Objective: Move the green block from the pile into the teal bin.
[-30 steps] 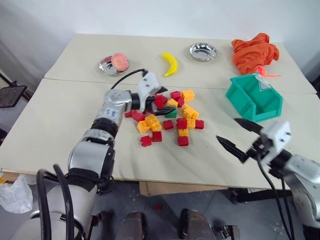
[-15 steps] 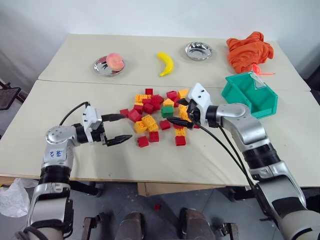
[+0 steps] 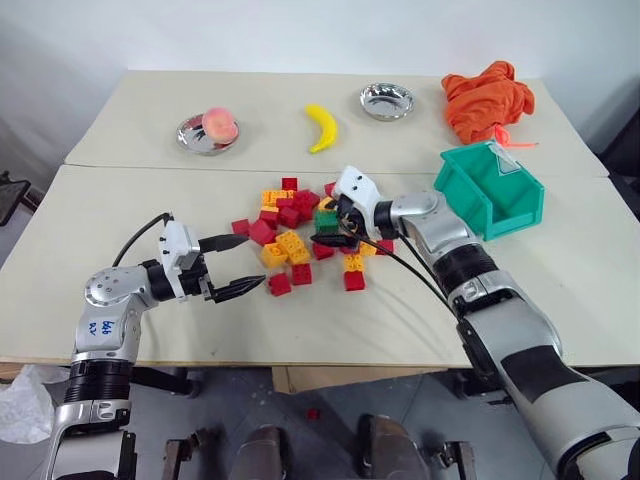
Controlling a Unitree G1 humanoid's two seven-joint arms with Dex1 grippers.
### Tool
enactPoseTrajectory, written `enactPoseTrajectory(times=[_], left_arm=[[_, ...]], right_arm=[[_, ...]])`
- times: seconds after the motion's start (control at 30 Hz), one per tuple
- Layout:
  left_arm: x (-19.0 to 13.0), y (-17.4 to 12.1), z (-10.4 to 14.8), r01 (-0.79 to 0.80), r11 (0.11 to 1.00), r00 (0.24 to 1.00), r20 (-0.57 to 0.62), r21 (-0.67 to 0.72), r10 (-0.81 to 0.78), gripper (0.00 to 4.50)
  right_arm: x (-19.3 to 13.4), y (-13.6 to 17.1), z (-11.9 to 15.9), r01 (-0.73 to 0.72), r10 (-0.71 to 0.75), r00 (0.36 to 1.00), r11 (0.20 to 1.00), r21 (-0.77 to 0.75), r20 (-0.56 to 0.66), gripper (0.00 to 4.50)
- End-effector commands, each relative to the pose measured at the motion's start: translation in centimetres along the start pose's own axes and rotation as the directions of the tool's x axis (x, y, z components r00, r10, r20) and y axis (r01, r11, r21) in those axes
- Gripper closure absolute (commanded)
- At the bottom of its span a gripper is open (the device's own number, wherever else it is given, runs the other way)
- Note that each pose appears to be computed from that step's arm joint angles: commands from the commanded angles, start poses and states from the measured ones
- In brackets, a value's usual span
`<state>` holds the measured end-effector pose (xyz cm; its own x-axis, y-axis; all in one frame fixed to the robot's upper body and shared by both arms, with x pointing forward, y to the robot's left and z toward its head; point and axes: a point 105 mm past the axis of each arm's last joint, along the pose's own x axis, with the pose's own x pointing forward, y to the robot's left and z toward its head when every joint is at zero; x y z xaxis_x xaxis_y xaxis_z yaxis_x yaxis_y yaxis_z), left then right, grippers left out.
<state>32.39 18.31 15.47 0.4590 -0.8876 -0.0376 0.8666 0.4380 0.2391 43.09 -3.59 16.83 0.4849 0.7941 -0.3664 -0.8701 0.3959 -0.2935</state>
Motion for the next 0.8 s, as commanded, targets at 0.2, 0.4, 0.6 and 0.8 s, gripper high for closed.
enactPoseTrajectory(times=[0.2, 0.4, 0.6, 0.8], left_arm=[[-1.6, -0.4, 1.4, 0.027, 0.998, 1.0, -0.003, 0.057, -0.027, 0.01], [-3.0, -1.2, 1.6, 0.052, 0.996, 0.998, -0.024, 0.066, -0.051, 0.01], [-3.2, -1.5, 1.6, 0.038, 0.998, 0.999, -0.019, 0.058, -0.037, 0.01], [-3.0, -1.7, 1.7, 0.036, 0.998, 0.999, -0.011, 0.054, -0.035, 0.01]], right_arm=[[-0.4, -0.8, -0.8, 0.003, -0.002, 0.999, 0.999, 0.041, -0.047, 0.12], [-0.6, 1.0, -1.5, -0.161, 0.165, 0.982, 0.986, 0.05, -0.094, 0.12], [-0.4, 1.8, -1.2, -0.221, 0.225, 0.968, 0.974, 0.047, -0.108, 0.12], [-0.3, 0.4, -1.9, -0.104, 0.098, 0.982, 0.994, -0.027, -0.159, 0.12]])
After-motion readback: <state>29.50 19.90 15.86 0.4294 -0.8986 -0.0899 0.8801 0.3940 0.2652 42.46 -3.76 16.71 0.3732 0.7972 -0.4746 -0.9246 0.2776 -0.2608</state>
